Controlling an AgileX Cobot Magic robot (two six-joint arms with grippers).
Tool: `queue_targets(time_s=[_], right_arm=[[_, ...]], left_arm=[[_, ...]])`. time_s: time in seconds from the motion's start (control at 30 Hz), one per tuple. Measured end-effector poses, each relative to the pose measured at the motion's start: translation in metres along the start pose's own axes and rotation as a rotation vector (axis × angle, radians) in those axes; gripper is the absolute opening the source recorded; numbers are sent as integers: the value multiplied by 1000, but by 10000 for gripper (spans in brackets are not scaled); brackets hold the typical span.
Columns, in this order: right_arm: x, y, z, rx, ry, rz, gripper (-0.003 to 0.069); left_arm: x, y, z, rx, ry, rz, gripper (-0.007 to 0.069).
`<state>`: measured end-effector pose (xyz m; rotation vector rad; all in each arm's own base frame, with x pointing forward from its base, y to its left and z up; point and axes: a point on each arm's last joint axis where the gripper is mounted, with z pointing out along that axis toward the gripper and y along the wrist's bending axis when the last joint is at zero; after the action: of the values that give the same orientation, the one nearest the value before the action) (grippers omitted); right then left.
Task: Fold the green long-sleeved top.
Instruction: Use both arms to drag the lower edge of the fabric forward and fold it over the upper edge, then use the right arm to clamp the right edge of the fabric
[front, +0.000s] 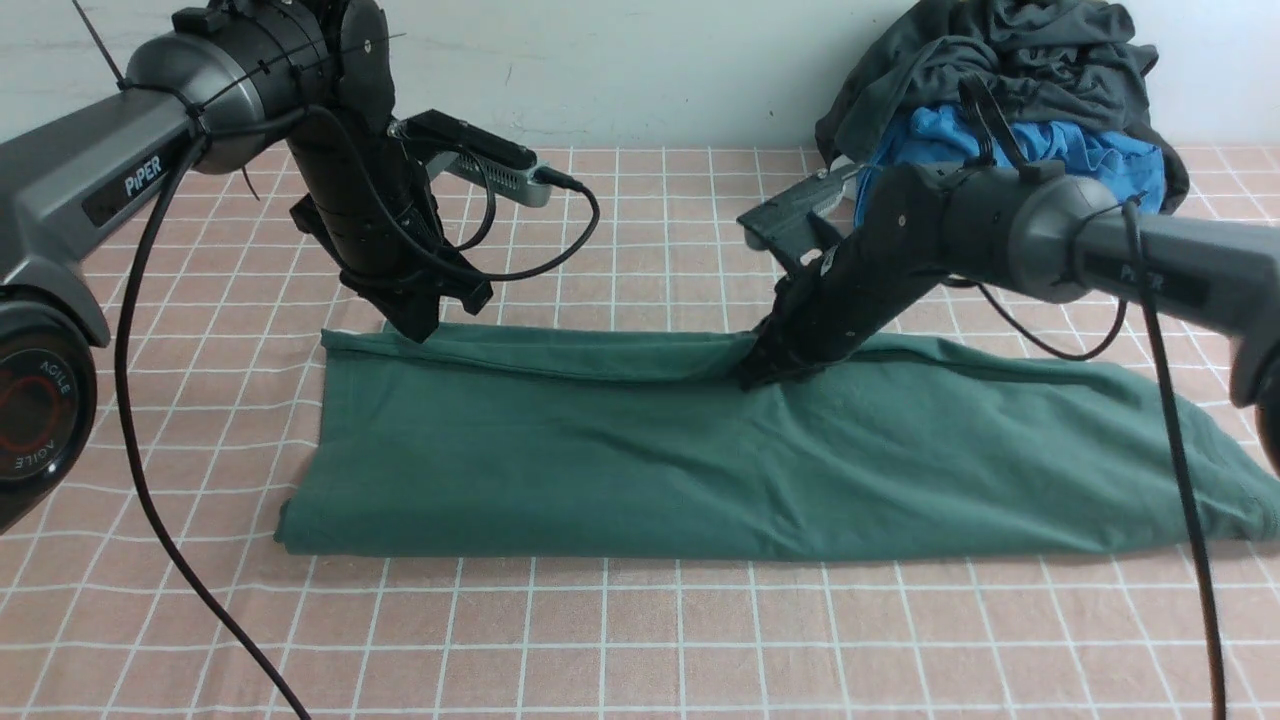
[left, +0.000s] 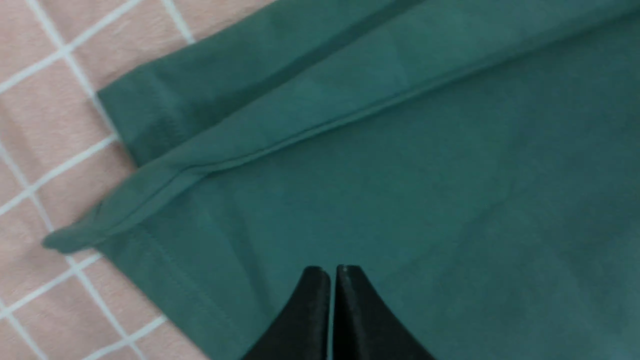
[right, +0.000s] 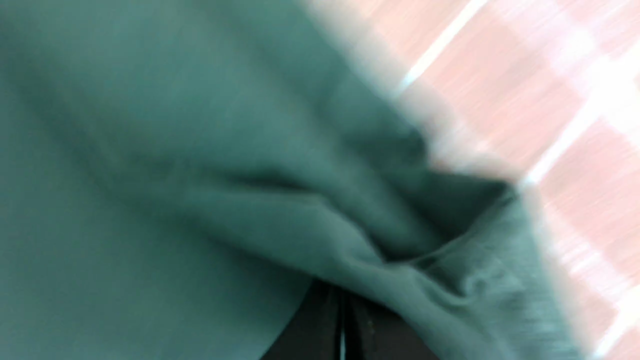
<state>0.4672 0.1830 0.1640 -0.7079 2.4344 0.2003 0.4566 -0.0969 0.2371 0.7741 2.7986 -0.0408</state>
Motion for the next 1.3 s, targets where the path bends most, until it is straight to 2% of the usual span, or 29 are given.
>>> queue_targets(time_s=[0.13,0.23,0.27,0.3,0.33,0.43,0.5,0.6,0.73,0.87,0.97,1.1,1.2,1.3], right_arm=[[-17,-40,-11,101,-172,187,-13],[-15,-70,-20,141,-204,271,-13],[-10,-91,-29,157,-168,340,-13],[-10,-94,-31,166,-166,353,-13],[0,-113,-48,177,-79,381,-13],[8,-130,-88,201,65,302,-14],[14,-133,-119,210,167,237,-14],[20,-137,-156,223,245,221,-14],[33,-138,-201,250,226,253,-14],[57,-118,-233,262,154,277,-14],[80,-105,-233,269,142,283,-14],[127,-98,-207,277,236,276,-14],[150,-106,-192,294,261,347,-14],[170,-131,-182,339,256,480,2]], left_arm=[[0,-2,0,19,-2,0,-3],[0,-2,0,22,-3,0,-3],[0,-2,0,22,-3,-1,-3],[0,-2,0,22,-3,-1,-3],[0,-2,0,22,-3,-4,-3],[1,-5,0,28,1,-19,-3],[4,-11,2,35,20,-24,-3],[14,-28,6,59,68,-7,-3],[38,-52,15,99,162,22,-3],[68,-64,26,107,207,27,-3],[88,-63,39,93,224,19,-3],[107,-53,53,87,209,-30,-3],[110,-50,52,95,196,-56,-3],[111,-48,52,98,190,-69,-3]])
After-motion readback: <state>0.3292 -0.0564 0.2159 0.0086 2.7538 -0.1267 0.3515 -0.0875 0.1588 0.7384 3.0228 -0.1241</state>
